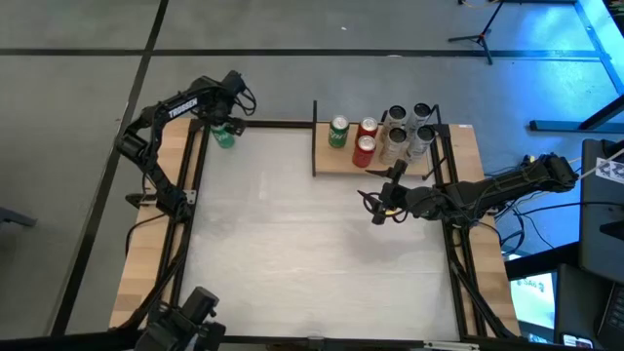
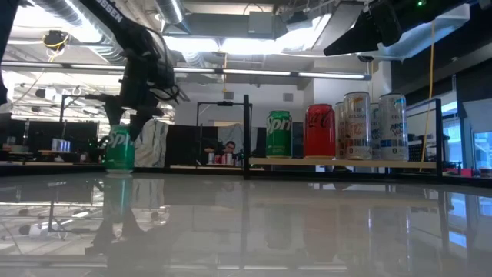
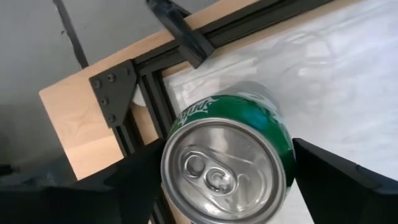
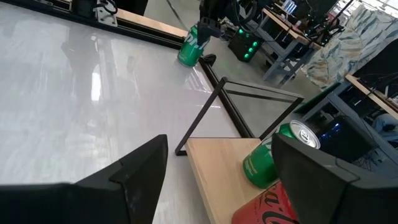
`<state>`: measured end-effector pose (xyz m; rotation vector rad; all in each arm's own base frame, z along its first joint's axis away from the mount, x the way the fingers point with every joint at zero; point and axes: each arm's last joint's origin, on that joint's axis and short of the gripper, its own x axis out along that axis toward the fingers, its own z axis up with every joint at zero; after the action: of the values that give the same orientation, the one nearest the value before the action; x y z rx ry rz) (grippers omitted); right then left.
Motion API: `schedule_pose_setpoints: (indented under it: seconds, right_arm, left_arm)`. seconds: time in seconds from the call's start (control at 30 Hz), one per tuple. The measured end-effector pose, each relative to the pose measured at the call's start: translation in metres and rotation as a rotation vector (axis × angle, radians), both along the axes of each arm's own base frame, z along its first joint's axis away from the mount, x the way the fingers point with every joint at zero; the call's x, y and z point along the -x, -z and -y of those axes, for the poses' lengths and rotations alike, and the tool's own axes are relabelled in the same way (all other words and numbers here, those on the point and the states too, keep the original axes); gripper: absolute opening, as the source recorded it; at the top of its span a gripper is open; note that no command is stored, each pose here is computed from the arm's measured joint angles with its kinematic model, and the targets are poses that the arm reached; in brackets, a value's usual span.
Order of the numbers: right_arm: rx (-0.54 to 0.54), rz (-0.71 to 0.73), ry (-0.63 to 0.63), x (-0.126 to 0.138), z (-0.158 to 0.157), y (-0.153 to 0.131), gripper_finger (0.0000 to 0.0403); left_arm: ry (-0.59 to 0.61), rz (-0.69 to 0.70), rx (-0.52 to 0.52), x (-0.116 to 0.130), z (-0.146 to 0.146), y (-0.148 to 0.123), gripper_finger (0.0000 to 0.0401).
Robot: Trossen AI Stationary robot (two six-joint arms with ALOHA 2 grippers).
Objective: Place canned beverage on shelf
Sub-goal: Put the green soda can on the shelf aligned with the other green soda can
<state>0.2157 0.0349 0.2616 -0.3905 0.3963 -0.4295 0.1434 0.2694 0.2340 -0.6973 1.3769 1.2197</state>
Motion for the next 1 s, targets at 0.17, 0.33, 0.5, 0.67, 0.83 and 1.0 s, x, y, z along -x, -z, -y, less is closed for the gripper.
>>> schedule_pose_setpoints:
  seconds: [0.17, 0.33, 0.5, 0.67, 0.83, 1.0]
  right_arm:
    - [0.000, 0.000, 0.000, 0.000, 0.000, 0.000, 0.0285]
    - [0.003, -0.002, -0.001, 0.000, 0.000, 0.000, 0.0285]
    - [0.003, -0.002, -0.001, 0.000, 0.000, 0.000, 0.0285]
    - [0.004, -0.002, -0.002, 0.000, 0.000, 0.000, 0.0285]
    - [0.009, -0.006, -0.003, 0.000, 0.000, 0.000, 0.0285]
    - [0.010, -0.006, -0.003, 0.000, 0.000, 0.000, 0.0285]
  left_arm:
    - [0.105, 0.000, 0.024, -0.008, 0.004, 0.000, 0.0278]
    - [0.298, -0.016, 0.057, -0.026, 0.015, 0.000, 0.0276]
    - [0.442, -0.004, 0.083, -0.045, 0.029, 0.000, 0.0282]
    - [0.555, 0.015, 0.081, -0.069, 0.049, -0.001, 0.0282]
    - [0.680, 0.023, 0.048, -0.099, 0.075, 0.000, 0.0283]
    - [0.784, 0.044, 0.027, -0.124, 0.106, 0.000, 0.0283]
